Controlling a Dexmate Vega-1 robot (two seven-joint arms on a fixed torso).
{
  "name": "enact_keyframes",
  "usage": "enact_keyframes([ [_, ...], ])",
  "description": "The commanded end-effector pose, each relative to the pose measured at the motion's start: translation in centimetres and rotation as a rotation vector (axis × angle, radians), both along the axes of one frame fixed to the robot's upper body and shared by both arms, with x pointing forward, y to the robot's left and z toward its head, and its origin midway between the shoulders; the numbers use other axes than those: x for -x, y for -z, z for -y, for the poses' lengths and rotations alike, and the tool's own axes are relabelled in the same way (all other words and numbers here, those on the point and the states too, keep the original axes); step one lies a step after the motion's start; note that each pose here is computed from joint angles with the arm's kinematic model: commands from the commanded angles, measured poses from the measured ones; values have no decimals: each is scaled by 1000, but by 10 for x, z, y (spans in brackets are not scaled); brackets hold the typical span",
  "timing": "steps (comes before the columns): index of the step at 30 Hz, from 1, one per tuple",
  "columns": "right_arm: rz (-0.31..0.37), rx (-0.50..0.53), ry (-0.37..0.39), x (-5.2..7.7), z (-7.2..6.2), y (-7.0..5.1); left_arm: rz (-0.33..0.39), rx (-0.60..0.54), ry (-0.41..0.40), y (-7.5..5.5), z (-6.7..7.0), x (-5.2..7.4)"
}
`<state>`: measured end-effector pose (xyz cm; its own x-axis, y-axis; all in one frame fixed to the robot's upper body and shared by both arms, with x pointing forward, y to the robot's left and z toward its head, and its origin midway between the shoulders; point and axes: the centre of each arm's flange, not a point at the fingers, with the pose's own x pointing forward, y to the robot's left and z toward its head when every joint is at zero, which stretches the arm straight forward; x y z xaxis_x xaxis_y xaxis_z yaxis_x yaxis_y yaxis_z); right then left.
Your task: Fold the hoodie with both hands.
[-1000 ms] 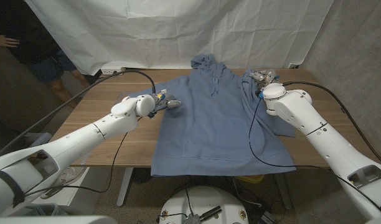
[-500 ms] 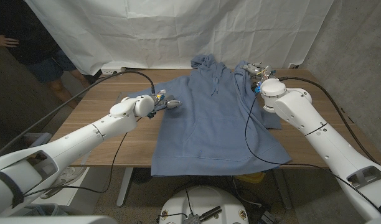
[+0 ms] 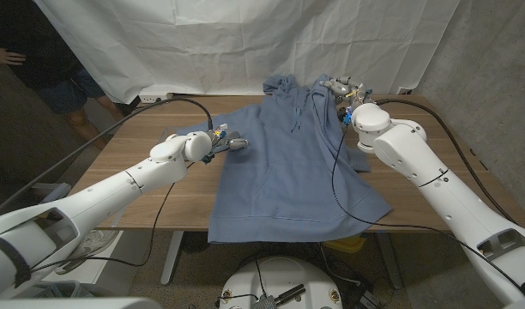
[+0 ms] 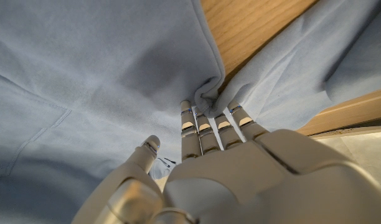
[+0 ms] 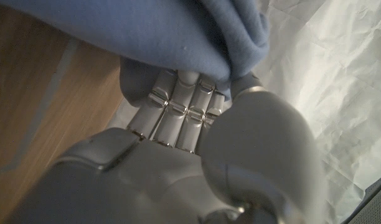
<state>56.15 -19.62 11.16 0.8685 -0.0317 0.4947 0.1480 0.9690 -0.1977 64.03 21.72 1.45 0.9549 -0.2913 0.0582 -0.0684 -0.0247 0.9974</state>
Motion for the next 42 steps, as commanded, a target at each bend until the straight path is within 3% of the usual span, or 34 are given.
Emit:
enact_keyframes([
  [1, 48, 32, -87, 3, -28, -14, 6, 5, 5, 1, -2, 1],
  [20, 69, 119, -197, -9, -72, -40, 6, 31, -4, 10, -10, 8],
  [42, 78, 222, -332, -22, -127, -57, 7, 40, -9, 14, -9, 10],
])
